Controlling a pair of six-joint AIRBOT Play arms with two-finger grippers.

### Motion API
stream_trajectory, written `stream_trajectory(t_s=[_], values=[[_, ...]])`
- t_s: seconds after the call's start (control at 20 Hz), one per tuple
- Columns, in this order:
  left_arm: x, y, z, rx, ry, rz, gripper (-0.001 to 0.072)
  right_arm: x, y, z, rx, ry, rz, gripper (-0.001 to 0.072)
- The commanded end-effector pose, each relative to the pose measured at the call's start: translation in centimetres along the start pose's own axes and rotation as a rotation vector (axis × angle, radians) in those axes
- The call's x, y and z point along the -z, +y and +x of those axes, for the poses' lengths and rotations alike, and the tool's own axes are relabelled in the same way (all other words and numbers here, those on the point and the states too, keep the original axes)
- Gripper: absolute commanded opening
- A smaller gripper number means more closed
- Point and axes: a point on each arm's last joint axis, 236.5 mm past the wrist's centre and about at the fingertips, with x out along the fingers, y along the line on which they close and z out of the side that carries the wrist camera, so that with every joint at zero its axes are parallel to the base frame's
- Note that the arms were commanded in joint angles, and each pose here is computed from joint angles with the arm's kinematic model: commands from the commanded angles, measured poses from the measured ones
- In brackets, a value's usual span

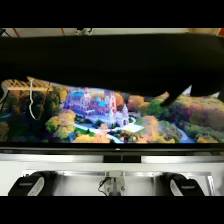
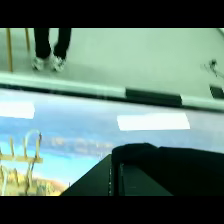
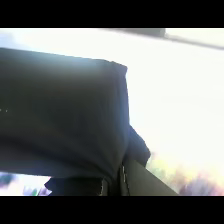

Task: Fold the shirts.

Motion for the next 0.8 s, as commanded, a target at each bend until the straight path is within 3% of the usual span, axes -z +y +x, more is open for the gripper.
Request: stream_trajectory(t_s=[0.0,0.1,0.25,0.45,0.65,0.75], values=[[-3.7,1.0,0.4,-0.038,-0.147,-0.017,0.0033,6.2,0.7,1.5,-0.04,0.251,0.116,0.0078],[-0.4,2.3,5.2,-0.057,-0.005,-0.035,0.0034,10.0,0.3,5.4,-0.044,0.377,0.207,0.0078],[10.6,4.7,14.5,-0.076,0.337,-0.105,0.0034,17.3,-0.6,13.0,-0.035,0.538,0.336,0.0078],[25.9,5.5,25.9,-0.061,0.625,-0.209,0.0034,22.2,-1.3,24.9,-0.035,0.482,0.618,0.0078],[36.4,1.8,31.0,0.022,0.816,-0.46,0.0036,25.8,-0.3,32.9,-0.061,0.493,1.002,0.0079],[39.8,0.2,31.3,0.047,0.908,-0.561,0.0046,27.5,0.7,34.5,-0.091,0.53,1.076,0.0079]])
